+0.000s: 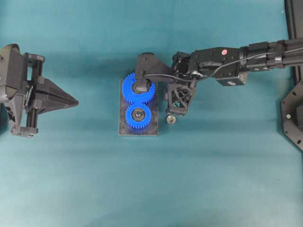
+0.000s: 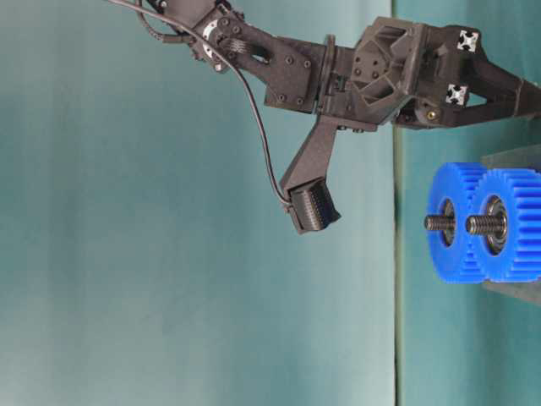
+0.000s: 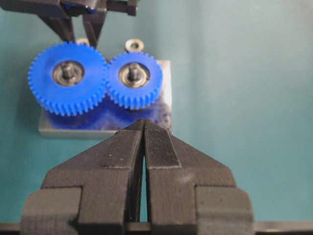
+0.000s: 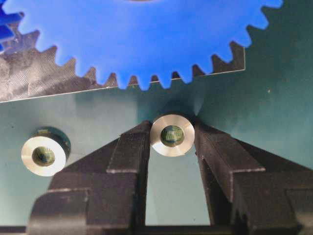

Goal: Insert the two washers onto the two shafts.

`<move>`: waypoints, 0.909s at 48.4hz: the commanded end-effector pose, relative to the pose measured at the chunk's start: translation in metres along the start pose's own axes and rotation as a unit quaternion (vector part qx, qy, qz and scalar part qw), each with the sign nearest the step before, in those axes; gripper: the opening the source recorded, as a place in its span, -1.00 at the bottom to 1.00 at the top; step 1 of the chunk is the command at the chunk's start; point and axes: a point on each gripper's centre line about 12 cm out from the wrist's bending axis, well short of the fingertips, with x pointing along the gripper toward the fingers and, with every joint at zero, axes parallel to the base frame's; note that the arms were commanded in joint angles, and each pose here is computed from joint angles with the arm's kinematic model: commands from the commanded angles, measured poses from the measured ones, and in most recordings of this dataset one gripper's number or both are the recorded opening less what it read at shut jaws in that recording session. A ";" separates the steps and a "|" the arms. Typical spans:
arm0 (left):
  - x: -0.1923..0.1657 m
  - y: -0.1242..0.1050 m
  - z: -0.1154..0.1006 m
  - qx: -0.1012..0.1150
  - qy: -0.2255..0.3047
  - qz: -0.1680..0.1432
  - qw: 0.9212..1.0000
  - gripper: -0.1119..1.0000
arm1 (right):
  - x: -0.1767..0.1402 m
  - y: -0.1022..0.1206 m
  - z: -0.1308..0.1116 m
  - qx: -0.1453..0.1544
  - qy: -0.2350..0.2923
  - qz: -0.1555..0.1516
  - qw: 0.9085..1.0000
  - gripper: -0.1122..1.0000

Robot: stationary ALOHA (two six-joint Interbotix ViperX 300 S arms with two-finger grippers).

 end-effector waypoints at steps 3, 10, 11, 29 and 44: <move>-0.001 -0.001 0.006 0.000 -0.011 -0.001 1.000 -0.81 | -0.014 0.000 0.004 0.016 -0.014 -0.001 1.000 -0.22; -0.002 -0.001 0.006 0.001 -0.011 -0.002 1.000 -0.81 | -0.038 0.000 0.011 0.018 -0.036 -0.002 0.999 -0.22; -0.002 -0.001 0.006 0.001 -0.011 -0.002 1.000 -0.81 | -0.041 0.000 0.012 0.018 -0.039 -0.001 0.999 -0.22; 0.000 -0.001 0.005 0.001 -0.010 -0.002 1.000 -0.81 | -0.087 0.011 0.048 0.001 -0.068 0.003 0.998 -0.22; 0.000 -0.001 0.004 0.001 -0.009 -0.002 1.000 -0.81 | -0.103 0.021 0.086 -0.026 -0.083 0.000 0.996 -0.22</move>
